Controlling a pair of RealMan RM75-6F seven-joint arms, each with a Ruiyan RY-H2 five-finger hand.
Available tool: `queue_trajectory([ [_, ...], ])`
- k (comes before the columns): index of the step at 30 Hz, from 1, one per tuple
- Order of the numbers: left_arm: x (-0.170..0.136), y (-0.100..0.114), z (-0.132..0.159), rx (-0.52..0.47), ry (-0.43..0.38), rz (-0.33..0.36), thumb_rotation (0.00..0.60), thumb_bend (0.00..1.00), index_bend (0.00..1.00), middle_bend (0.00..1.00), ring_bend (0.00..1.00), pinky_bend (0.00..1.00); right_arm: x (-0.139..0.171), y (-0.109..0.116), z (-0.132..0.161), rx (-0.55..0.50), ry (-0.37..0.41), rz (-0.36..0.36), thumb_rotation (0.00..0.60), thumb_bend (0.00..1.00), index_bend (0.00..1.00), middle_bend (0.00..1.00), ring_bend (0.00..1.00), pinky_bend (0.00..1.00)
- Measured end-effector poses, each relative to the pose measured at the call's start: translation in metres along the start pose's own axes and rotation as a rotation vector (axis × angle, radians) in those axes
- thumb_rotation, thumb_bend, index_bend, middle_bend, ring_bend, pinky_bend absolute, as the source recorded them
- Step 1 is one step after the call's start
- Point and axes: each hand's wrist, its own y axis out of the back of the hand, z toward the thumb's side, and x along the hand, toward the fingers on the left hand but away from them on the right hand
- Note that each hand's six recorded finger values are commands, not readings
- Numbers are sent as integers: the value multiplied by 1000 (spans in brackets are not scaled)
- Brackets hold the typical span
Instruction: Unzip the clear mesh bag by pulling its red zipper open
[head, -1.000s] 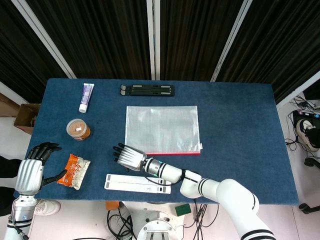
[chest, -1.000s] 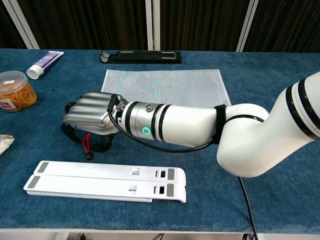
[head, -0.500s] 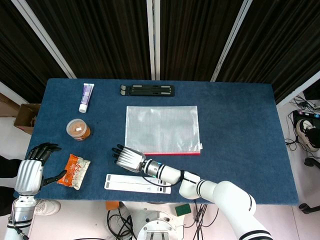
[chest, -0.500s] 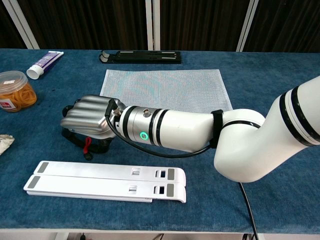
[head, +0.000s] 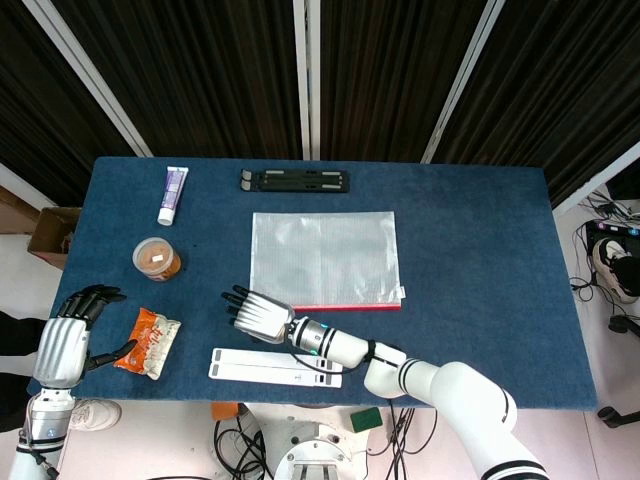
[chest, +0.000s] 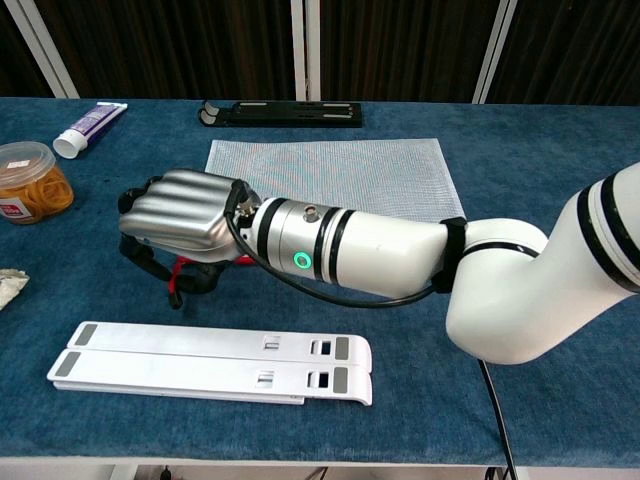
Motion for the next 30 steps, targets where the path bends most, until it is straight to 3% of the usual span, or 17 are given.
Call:
queue_trajectory([
  [6,14,-8,1,-86,-16,-55,600,95,319,250,198,232,13,22,-13,-12,-4,-65,600,559,723,409,132,214],
  [18,76,-49,33,-245,-119,-265,600,95,319,232,194,232,33,59,-26,10,3,-194,600,628,758,410,161,243],
  [24,98,-70,51,-407,-135,-337,600,94,318,191,158,227,38,74,-31,17,2,-264,600,628,774,392,161,237],
  [30,122,-96,75,-557,-170,-387,600,115,319,171,133,212,39,77,-34,36,-3,-275,600,628,782,390,161,215],
])
